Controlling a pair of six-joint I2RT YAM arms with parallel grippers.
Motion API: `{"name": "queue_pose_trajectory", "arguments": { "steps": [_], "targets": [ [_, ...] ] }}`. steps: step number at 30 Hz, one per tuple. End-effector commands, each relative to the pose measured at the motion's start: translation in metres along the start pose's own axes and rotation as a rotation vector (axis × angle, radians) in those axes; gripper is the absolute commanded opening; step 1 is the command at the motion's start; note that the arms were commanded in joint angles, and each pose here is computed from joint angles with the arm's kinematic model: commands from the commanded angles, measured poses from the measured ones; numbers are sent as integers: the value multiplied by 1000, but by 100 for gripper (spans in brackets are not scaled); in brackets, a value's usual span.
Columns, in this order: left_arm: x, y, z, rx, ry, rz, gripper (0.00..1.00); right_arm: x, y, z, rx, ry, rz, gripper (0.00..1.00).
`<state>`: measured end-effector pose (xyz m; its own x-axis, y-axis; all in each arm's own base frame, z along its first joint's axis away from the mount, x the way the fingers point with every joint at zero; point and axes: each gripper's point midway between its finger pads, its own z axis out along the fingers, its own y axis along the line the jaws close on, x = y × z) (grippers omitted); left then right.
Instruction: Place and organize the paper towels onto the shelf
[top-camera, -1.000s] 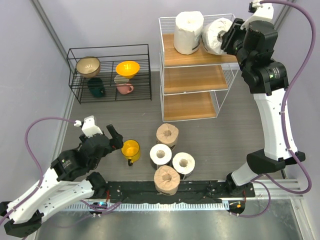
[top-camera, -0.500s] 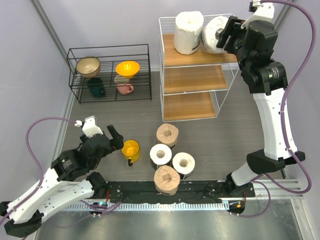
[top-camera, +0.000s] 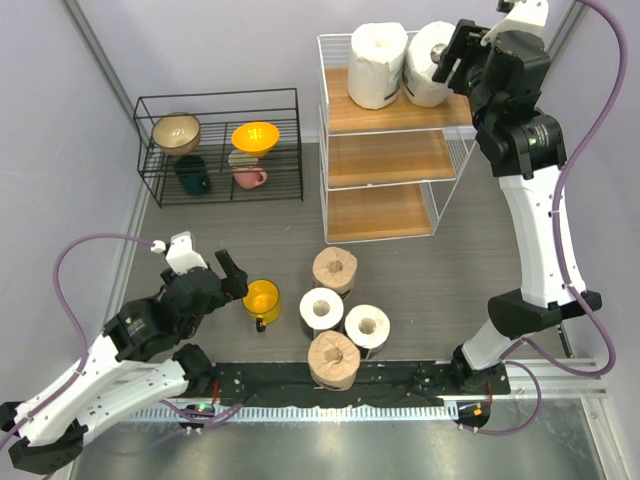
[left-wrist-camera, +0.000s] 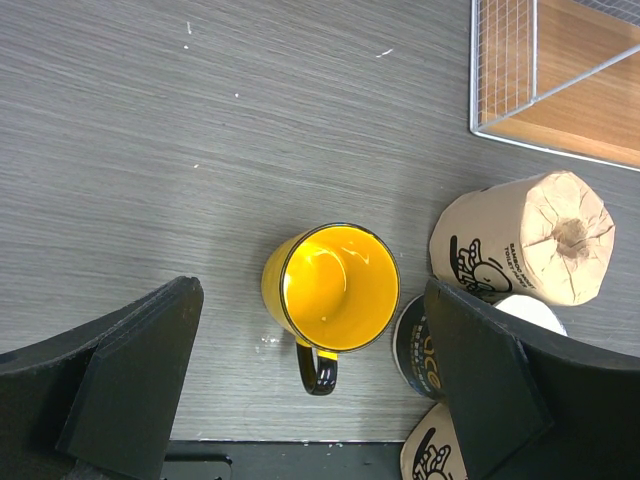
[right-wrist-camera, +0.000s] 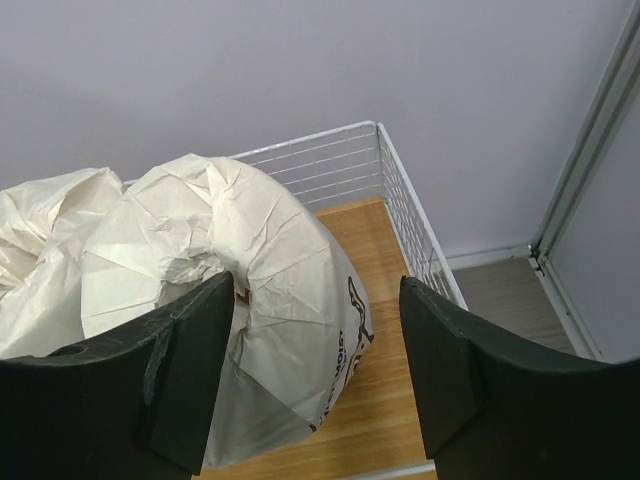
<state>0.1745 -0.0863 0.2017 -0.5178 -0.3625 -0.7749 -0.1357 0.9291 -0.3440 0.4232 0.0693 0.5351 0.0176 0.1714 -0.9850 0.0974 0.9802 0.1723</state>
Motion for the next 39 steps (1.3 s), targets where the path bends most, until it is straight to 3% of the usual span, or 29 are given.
{"name": "queue_pose_trajectory", "arguments": {
  "steps": [1, 20, 28, 34, 39],
  "targets": [
    [0, -4, 0, 12, -2, -3, 100, -20, -3, 6, 16, -59, -8, 72],
    [0, 3, -3, 15, -11, -9, 100, -62, 4, -10, -54, -193, 45, 73],
    [-1, 1, -3, 26, -16, -20, 100, -81, -2, -75, -154, -250, 127, 74],
    [-2, -6, 0, 36, -18, -6, 100, -50, -14, -130, -218, -182, 184, 75],
    [-2, -7, 3, 27, -17, 4, 100, 23, -22, -161, -256, -8, 232, 74]
  ]
}}
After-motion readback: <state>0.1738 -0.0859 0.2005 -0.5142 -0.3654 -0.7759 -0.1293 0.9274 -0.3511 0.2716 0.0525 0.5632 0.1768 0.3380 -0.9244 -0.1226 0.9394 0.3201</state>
